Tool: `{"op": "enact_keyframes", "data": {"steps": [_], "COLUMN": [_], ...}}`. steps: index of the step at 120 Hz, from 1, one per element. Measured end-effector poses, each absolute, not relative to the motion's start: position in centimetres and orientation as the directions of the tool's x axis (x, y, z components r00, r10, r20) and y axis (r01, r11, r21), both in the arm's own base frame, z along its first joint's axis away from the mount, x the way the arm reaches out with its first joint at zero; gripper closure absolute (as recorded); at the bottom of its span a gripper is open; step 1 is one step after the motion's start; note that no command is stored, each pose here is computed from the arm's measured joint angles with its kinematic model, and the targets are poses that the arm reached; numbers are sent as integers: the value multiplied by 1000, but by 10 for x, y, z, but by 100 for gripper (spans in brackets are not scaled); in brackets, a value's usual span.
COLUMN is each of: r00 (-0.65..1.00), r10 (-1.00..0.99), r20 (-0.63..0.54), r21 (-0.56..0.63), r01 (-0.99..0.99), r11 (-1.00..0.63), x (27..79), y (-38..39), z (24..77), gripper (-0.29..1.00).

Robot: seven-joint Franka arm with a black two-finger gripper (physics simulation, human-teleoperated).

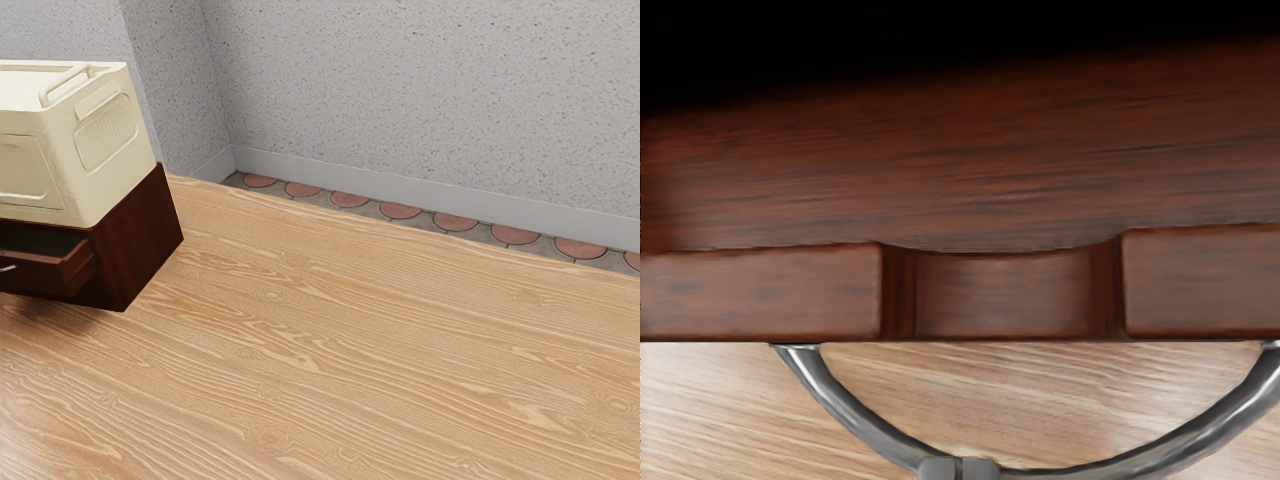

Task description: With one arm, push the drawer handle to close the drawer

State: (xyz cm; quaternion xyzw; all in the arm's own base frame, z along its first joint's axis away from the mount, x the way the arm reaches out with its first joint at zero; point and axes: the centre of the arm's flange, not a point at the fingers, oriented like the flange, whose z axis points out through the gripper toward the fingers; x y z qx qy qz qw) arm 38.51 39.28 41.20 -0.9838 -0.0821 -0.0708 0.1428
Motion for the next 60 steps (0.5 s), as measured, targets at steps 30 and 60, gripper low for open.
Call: {"op": "enact_keyframes", "data": {"steps": [30, 60], "r00": [977, 977], "r10": [126, 106], "r20": [172, 184], "r21": [-281, -280], "r01": [172, 155], "r11": [-944, -947], "x": [399, 420], "y": [396, 396], "z": [414, 407], "gripper": [79, 79]}}
